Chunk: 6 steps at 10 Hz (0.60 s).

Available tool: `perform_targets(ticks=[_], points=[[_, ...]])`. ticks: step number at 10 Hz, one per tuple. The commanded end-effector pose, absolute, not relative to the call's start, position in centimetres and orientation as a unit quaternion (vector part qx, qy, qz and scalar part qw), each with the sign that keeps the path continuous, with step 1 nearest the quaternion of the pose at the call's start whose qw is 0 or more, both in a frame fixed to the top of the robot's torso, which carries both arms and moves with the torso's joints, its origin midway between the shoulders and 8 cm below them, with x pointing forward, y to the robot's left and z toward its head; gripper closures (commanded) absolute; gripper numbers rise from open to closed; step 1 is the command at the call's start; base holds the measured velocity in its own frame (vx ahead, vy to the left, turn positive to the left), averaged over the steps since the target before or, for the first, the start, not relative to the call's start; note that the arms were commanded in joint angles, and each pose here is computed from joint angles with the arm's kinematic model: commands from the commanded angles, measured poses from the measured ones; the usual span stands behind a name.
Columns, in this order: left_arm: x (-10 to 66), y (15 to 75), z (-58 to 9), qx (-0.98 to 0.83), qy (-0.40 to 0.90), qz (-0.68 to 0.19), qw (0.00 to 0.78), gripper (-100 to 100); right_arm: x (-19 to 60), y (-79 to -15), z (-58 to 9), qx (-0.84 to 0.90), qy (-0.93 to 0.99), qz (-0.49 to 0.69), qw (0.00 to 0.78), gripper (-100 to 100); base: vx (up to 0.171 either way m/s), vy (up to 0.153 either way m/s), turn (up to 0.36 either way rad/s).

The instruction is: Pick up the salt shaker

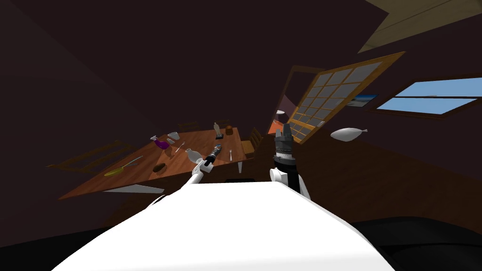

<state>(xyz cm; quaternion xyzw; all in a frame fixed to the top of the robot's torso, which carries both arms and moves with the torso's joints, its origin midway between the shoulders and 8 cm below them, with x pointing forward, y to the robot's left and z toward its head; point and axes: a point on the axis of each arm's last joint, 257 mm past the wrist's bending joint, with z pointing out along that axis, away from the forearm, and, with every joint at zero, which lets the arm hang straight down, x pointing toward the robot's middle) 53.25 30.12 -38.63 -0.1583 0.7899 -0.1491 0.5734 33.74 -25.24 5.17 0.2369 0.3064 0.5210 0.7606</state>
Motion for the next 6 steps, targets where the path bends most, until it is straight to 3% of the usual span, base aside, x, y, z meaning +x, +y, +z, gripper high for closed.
perform_targets(ticks=[1,6], points=[[52.9,31.3,-40.1,-0.16,0.801,-0.135,0.56,-100,33.7,-25.2,5.2,0.237,0.306,0.521,0.761,0,0.015,-0.034,-0.02],[53.7,34.7,-41.8,-0.151,0.825,-0.088,0.538,-100,33.7,-25.2,5.2,0.237,0.306,0.521,0.761,0,0.009,-0.028,-0.031]])
